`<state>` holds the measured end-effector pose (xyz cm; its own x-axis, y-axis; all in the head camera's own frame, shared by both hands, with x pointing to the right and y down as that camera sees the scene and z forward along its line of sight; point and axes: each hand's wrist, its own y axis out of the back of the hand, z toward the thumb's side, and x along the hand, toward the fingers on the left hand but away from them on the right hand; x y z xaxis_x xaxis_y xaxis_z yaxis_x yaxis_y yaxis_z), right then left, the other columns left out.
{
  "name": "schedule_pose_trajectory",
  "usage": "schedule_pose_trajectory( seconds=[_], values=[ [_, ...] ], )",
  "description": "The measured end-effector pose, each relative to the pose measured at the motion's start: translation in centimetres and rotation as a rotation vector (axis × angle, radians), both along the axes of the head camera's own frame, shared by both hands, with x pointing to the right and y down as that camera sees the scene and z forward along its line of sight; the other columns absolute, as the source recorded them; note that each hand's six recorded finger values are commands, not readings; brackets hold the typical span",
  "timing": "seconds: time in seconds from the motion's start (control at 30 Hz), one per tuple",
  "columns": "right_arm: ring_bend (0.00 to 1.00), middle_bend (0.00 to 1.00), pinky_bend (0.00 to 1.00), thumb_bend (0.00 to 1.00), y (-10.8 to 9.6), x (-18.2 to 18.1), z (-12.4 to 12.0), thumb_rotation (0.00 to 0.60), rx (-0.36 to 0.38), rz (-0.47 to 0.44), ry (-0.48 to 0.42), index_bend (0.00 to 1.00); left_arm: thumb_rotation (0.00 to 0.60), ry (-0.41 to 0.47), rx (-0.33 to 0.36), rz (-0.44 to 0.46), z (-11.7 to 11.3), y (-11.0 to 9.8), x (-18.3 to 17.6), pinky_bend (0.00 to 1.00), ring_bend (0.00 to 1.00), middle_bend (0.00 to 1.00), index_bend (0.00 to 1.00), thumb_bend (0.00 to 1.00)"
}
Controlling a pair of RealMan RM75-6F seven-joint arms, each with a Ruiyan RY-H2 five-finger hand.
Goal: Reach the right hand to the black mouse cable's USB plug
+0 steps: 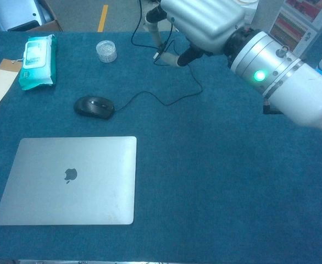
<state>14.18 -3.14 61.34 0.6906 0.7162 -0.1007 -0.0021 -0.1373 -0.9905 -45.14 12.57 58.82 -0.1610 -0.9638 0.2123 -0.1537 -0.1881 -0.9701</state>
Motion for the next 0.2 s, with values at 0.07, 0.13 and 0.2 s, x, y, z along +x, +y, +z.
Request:
schedule_pose_trajectory(
  seconds=[0.07, 0.13, 0.2],
  values=[
    [0.0, 0.09, 0.0, 0.26, 0.0, 0.07, 0.08, 0.6, 0.001, 0.002, 0.006, 0.57, 0.6, -0.002, -0.001, 0.001, -0.01, 0.0, -0.03, 0.04, 0.1, 0.17, 0.21, 0.39],
    [0.0, 0.09, 0.0, 0.26, -0.05, 0.18, 0.11, 0.6, 0.002, 0.005, 0.008, 0.57, 0.6, -0.002, -0.003, 0.001, 0.0, 0.03, -0.05, 0.04, 0.1, 0.17, 0.21, 0.39],
    [0.0, 0.09, 0.0, 0.26, -0.07, 0.24, 0.11, 0.6, 0.002, 0.007, 0.007, 0.57, 0.6, -0.003, -0.004, 0.001, 0.01, 0.06, -0.06, 0.04, 0.1, 0.17, 0.21, 0.39]
  ],
)
